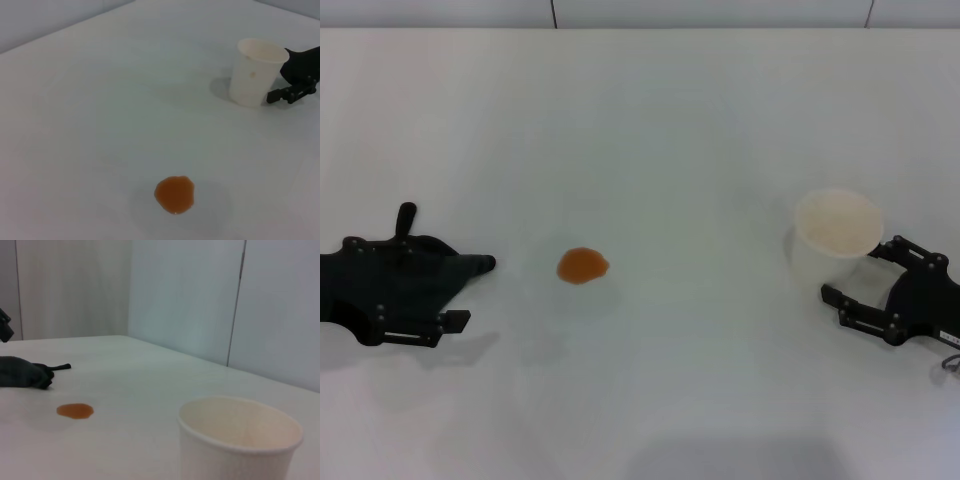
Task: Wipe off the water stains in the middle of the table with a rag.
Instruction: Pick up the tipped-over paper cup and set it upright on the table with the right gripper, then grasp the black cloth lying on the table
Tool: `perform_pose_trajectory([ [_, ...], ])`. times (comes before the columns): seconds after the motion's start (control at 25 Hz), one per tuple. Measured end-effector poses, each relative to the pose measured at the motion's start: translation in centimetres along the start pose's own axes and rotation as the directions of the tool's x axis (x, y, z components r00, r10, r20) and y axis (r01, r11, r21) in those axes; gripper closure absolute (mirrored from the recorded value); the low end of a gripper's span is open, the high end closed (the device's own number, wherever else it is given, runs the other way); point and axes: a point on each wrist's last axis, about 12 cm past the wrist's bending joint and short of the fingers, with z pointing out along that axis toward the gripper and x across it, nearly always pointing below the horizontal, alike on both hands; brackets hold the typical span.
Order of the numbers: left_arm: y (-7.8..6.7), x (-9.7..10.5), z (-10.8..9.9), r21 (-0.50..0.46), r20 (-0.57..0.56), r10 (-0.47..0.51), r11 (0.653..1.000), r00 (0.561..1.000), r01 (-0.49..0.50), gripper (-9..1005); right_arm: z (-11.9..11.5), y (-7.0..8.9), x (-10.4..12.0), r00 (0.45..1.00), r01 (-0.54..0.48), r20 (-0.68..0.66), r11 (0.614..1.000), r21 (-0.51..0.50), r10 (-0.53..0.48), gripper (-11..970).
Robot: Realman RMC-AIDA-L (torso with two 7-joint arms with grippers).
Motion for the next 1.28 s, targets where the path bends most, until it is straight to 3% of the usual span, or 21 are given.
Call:
perform_pose_trajectory([
  [0.4,0.0,0.0,-0.1,-0.007,0.014,-0.003,1.000,1.000,0.003,151,-2.7,-0.4,-0.3,0.999,-0.029,0.046,0.999,0.015,0.028,172],
  [0.64,0.2,0.2,-0.5,-0.026,0.031,-0.020,0.999,0.999,0.021,151,-4.2,-1.2,-1.2,1.000,-0.024,0.012,0.999,-0.048,0.024,174],
  [1.0,0.5,-0.2,-1.5,-0.052,0.110,-0.067,0.996,0.992,0.073,152,-5.8,-4.4,-6.5,0.993,-0.007,-0.121,0.988,-0.153,-0.012,176],
  [1.12,0.6,-0.4,-1.6,-0.050,0.119,-0.082,0.995,0.990,0.089,152,-6.0,-4.9,-7.9,0.989,0.008,-0.145,0.985,-0.174,-0.034,176],
  [1.16,0.6,-0.5,-1.6,-0.050,0.118,-0.087,0.994,0.989,0.094,152,-6.1,-5.3,-9.6,0.984,0.029,-0.165,0.980,-0.199,-0.063,176],
  [1.28,0.8,-0.6,-2.3,-0.057,0.097,-0.112,0.991,0.989,0.118,152,-6.3,-5.5,-11.5,0.978,0.062,-0.183,0.973,-0.221,-0.103,176],
])
